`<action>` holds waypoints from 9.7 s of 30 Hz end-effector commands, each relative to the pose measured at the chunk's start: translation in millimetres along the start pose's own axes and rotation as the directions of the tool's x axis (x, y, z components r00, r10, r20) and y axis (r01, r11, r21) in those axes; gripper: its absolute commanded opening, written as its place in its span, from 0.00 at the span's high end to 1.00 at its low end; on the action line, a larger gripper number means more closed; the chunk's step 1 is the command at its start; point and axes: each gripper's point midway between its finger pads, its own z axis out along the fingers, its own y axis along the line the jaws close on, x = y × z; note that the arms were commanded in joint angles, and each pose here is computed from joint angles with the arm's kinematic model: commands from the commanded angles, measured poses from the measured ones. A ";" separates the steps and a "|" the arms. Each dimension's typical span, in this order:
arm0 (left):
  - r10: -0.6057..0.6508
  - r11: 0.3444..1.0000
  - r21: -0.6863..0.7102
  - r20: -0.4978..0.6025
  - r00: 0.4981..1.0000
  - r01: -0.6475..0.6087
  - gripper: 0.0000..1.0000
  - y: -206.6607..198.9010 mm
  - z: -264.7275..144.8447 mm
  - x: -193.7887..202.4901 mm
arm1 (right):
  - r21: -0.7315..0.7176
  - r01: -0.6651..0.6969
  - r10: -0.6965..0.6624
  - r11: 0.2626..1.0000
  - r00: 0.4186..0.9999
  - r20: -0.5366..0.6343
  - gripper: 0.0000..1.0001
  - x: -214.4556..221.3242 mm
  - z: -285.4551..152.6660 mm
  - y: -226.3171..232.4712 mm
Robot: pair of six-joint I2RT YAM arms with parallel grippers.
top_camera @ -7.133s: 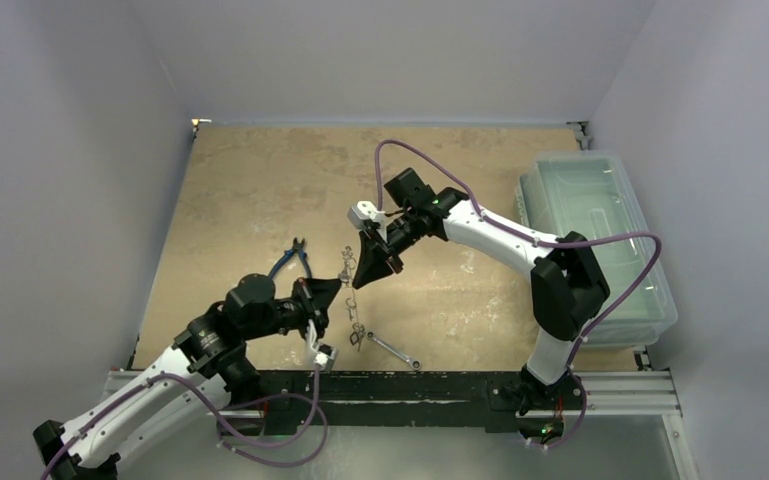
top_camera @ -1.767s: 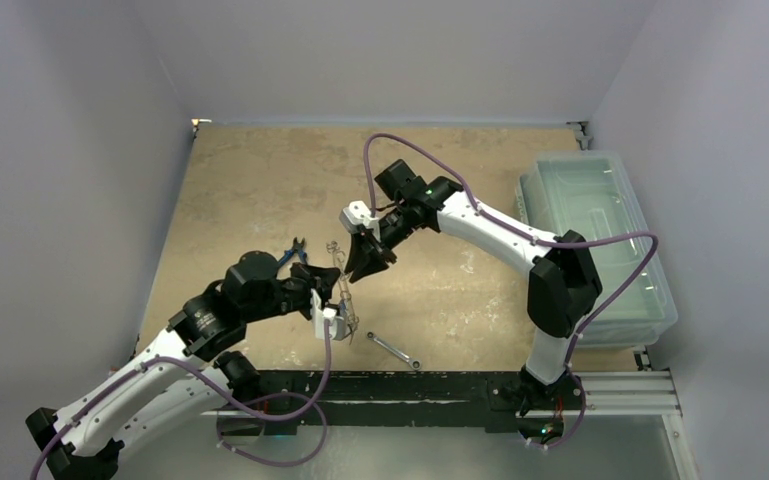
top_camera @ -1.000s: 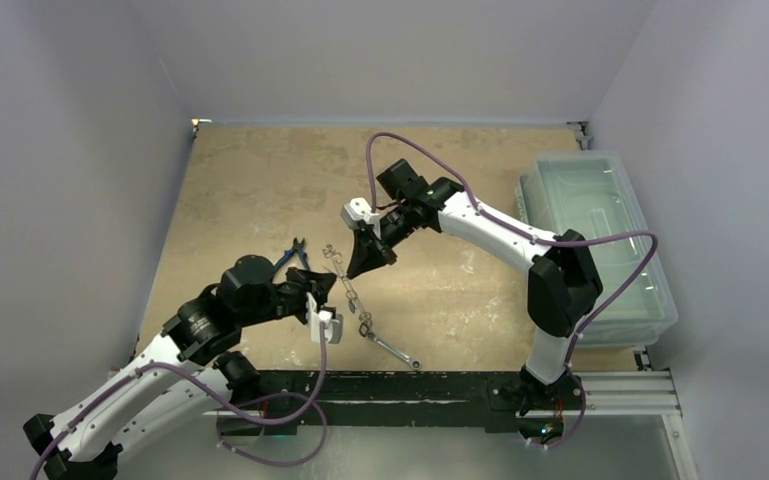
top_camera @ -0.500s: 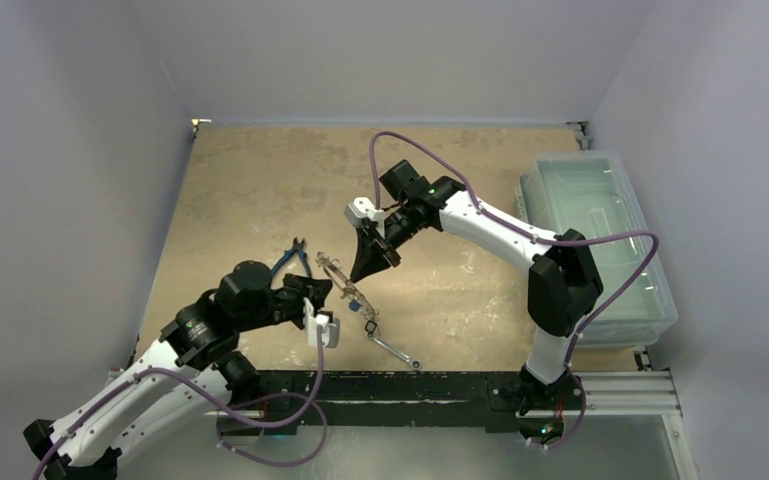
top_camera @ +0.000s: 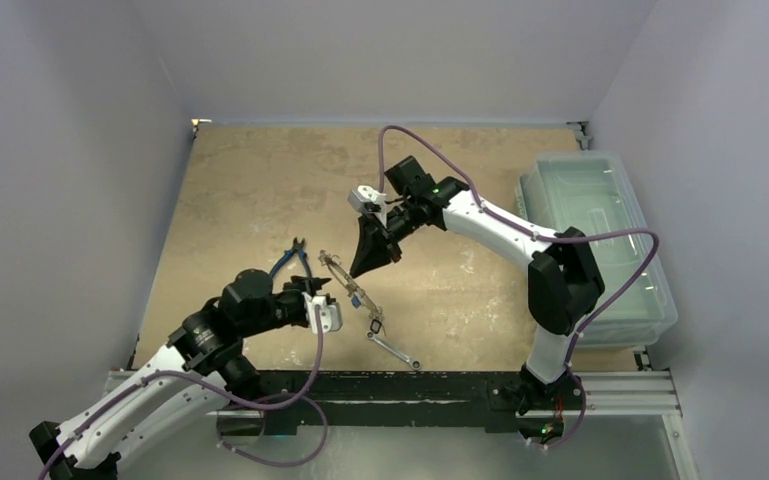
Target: Remove the keys from the keyring
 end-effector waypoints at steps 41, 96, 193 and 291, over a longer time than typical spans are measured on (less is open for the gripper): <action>-0.091 0.992 -0.078 0.075 0.993 0.097 0.67 16.2 30.8 -6.1 | 0.033 -0.191 0.185 0.981 0.974 0.127 1.00 -17.1 -1.8 -5.8; -0.128 0.966 -0.213 0.095 0.987 0.146 0.71 35.4 19.5 -5.2 | -0.084 -0.412 0.398 0.907 0.778 0.485 1.00 -50.6 -27.9 -0.5; -0.047 0.970 -0.200 0.393 0.918 0.135 0.72 51.7 13.5 -72.8 | 0.012 -0.482 0.411 0.876 0.760 0.504 1.00 -44.8 -23.6 3.6; 0.079 0.984 0.146 0.146 0.986 -0.101 0.53 34.2 -6.7 -46.8 | -0.015 -0.390 0.368 0.921 0.854 0.368 1.00 -32.6 -13.0 26.7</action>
